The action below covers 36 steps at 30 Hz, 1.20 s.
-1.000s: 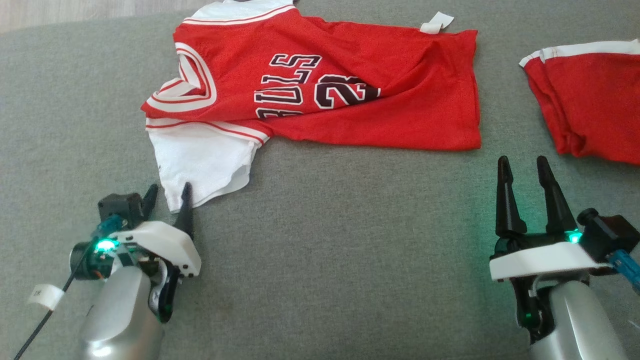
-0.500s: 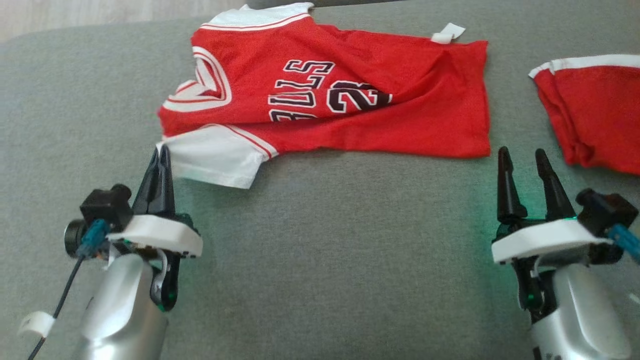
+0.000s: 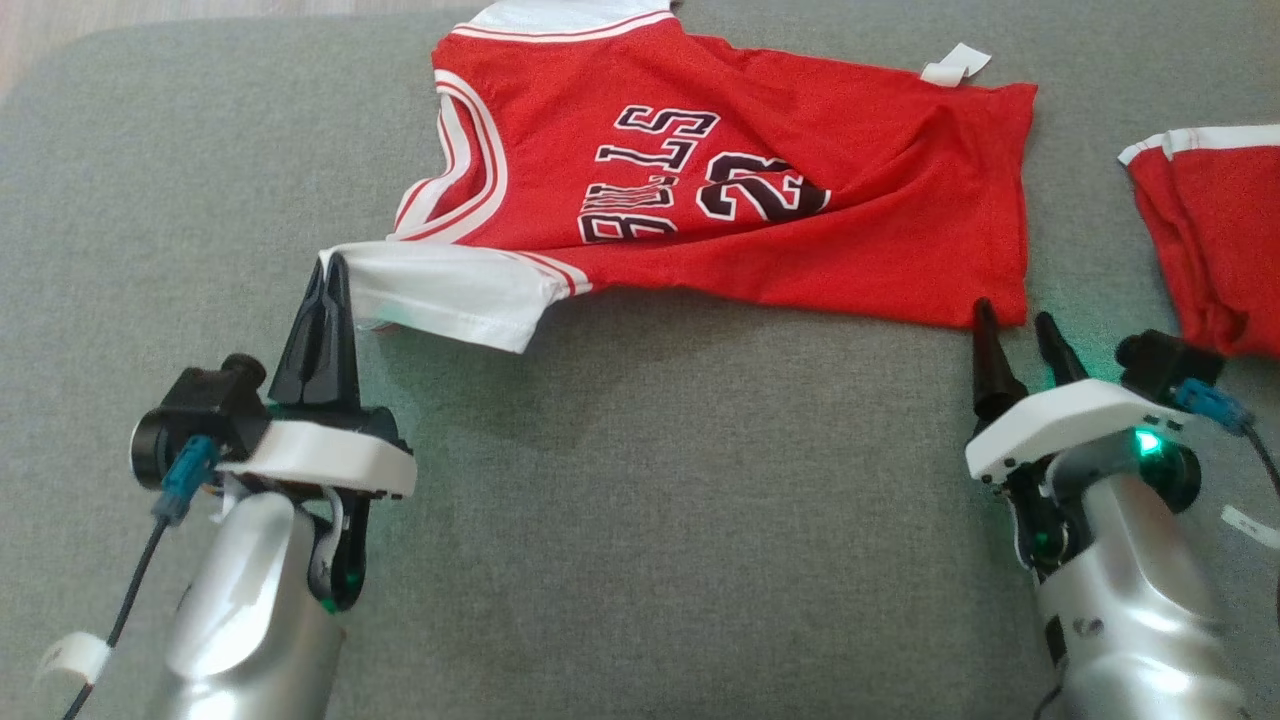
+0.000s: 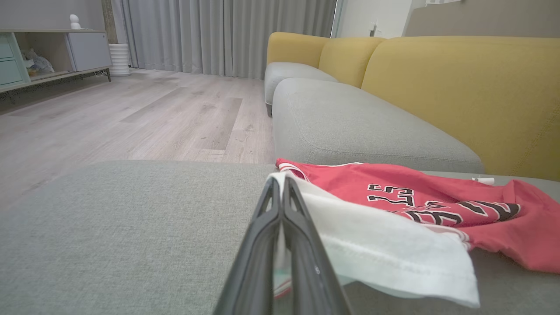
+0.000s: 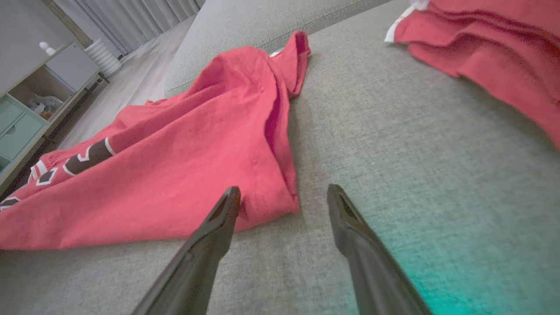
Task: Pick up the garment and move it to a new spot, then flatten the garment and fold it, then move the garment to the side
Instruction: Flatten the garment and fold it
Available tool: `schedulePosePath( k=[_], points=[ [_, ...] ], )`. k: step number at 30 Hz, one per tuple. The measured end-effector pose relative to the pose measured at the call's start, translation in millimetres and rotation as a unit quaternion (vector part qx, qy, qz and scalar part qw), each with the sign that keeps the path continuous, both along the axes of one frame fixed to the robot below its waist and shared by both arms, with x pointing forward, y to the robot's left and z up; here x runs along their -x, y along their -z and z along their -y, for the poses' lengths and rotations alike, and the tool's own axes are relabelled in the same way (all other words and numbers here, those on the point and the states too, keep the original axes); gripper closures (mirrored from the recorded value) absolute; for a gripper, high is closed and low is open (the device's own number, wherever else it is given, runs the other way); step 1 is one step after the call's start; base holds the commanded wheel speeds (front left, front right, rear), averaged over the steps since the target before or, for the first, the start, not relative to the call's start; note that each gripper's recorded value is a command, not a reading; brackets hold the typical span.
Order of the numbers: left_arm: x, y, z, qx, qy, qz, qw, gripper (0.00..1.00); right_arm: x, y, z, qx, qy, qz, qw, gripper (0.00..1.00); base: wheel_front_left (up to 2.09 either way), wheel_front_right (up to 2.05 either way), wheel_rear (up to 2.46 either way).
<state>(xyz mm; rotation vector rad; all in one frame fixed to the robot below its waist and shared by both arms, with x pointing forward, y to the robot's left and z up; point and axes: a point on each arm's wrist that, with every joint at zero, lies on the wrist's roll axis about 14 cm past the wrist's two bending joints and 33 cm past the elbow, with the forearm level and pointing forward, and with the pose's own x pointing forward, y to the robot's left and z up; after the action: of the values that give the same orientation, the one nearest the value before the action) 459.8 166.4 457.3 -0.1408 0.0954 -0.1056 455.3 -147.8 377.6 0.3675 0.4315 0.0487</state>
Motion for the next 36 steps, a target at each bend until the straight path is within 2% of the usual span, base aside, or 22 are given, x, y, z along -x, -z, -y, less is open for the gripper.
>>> schedulePosePath(
  k=[8, 9, 10, 11, 17, 22, 27, 31, 32, 36],
  points=[
    [1.5, 3.5, 3.5, -0.002, 0.006, -0.002, 1.000, 1.00, -13.5, 8.6, -6.9, 0.020, -0.017, -0.016, 1.000, 0.00, 0.00, 0.00, 0.00],
    [1.5, 3.7, 4.1, -0.002, 0.007, -0.003, 1.000, 1.00, -13.7, 9.7, -7.6, 0.024, -0.021, -0.018, 0.999, 0.11, 0.00, 0.00, 0.00],
    [1.4, 3.7, 4.6, -0.002, 0.007, -0.003, 1.000, 1.00, -13.9, 10.5, -7.4, 0.028, -0.023, -0.019, 0.999, 0.93, 0.00, 0.00, 0.00],
    [1.2, 3.8, 4.9, -0.003, 0.008, -0.003, 1.000, 1.00, -14.3, 11.2, -6.9, 0.032, -0.024, -0.019, 0.999, 1.00, 0.00, 0.00, 0.00],
    [-0.3, -0.5, 5.9, -0.003, 0.006, 0.003, 1.000, 1.00, -11.5, 9.7, -9.6, 0.039, -0.034, -0.016, 0.999, 1.00, 0.00, 0.00, 0.00],
    [-1.9, -18.6, 1.2, 0.027, -0.009, 0.024, 0.999, 1.00, -11.4, -12.0, -12.2, 0.032, -0.032, 0.024, 0.999, 1.00, 0.00, 0.00, 0.00],
    [-3.1, -50.8, -0.3, 0.060, -0.017, 0.066, 0.996, 1.00, -24.1, -68.5, -12.3, 0.035, -0.032, 0.119, 0.992, 1.00, 0.00, 0.00, 0.00],
    [-4.5, -98.0, -2.2, 0.113, -0.017, 0.130, 0.985, 1.00, -32.8, -134.4, -9.9, 0.045, -0.030, 0.217, 0.975, 1.00, 0.00, 0.00, 0.00],
    [-4.5, -98.0, -2.2, 0.113, -0.017, 0.130, 0.985, 1.00, -32.8, -134.4, -9.9, 0.045, -0.030, 0.217, 0.975, 1.00, 0.00, 0.00, 0.00],
    [0.9, -161.2, 0.5, 0.136, -0.004, 0.213, 0.967, 1.00, -31.2, -210.4, -9.8, 0.063, -0.035, 0.310, 0.948, 1.00, 0.00, 0.00, 0.00]
  ],
)
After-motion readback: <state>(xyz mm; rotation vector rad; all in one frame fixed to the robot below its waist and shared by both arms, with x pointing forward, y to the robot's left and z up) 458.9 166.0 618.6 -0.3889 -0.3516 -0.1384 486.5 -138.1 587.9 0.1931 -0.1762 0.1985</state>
